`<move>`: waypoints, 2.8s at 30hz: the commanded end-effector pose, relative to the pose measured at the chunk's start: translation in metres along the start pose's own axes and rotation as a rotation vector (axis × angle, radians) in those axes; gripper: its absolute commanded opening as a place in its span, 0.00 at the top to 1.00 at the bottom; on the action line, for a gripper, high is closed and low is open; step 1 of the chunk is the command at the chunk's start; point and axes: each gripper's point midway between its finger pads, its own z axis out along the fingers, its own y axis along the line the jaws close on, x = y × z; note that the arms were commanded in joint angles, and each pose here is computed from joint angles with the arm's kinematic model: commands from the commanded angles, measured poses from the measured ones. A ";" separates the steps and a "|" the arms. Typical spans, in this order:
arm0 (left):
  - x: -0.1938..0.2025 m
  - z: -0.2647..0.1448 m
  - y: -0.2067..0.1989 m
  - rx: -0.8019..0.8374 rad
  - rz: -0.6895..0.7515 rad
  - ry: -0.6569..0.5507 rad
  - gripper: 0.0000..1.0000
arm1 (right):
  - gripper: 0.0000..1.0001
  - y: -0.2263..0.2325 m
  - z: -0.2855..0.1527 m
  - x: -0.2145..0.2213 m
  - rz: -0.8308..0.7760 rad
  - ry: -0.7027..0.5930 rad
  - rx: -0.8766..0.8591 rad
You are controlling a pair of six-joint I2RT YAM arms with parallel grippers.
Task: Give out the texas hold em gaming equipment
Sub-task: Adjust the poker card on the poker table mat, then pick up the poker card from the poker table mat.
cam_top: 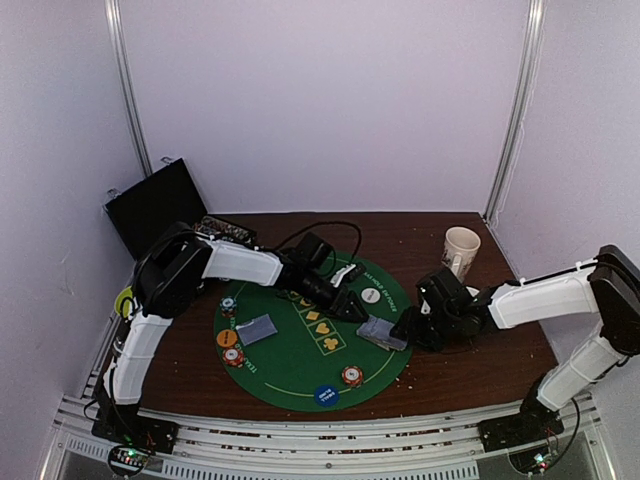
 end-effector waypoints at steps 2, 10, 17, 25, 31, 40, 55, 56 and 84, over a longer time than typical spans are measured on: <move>0.012 0.007 0.008 -0.009 -0.039 0.030 0.54 | 0.51 0.017 0.008 -0.003 0.001 0.015 -0.044; 0.013 0.009 0.008 -0.001 -0.034 0.035 0.53 | 0.50 0.028 0.012 -0.007 0.005 0.000 -0.057; 0.009 0.006 0.008 0.001 -0.025 0.027 0.49 | 0.34 0.009 -0.006 -0.011 -0.059 -0.015 0.048; 0.001 -0.010 0.008 -0.018 0.003 0.011 0.46 | 0.00 0.046 -0.049 -0.005 -0.634 0.156 0.010; 0.001 -0.019 0.015 -0.028 -0.014 0.003 0.45 | 0.00 0.064 -0.042 -0.016 -1.064 0.181 -0.070; 0.003 -0.022 0.015 -0.038 -0.013 0.001 0.39 | 0.00 0.067 -0.021 -0.008 -1.265 0.262 -0.149; -0.001 -0.017 0.017 -0.025 -0.028 -0.004 0.32 | 0.00 0.041 0.017 -0.015 -1.299 0.265 0.018; -0.001 -0.017 0.018 -0.025 -0.030 -0.004 0.31 | 0.00 0.040 0.019 -0.014 -1.308 0.255 0.029; 0.006 -0.005 0.020 -0.010 -0.045 0.016 0.29 | 0.00 0.030 0.001 -0.004 -1.277 0.176 0.028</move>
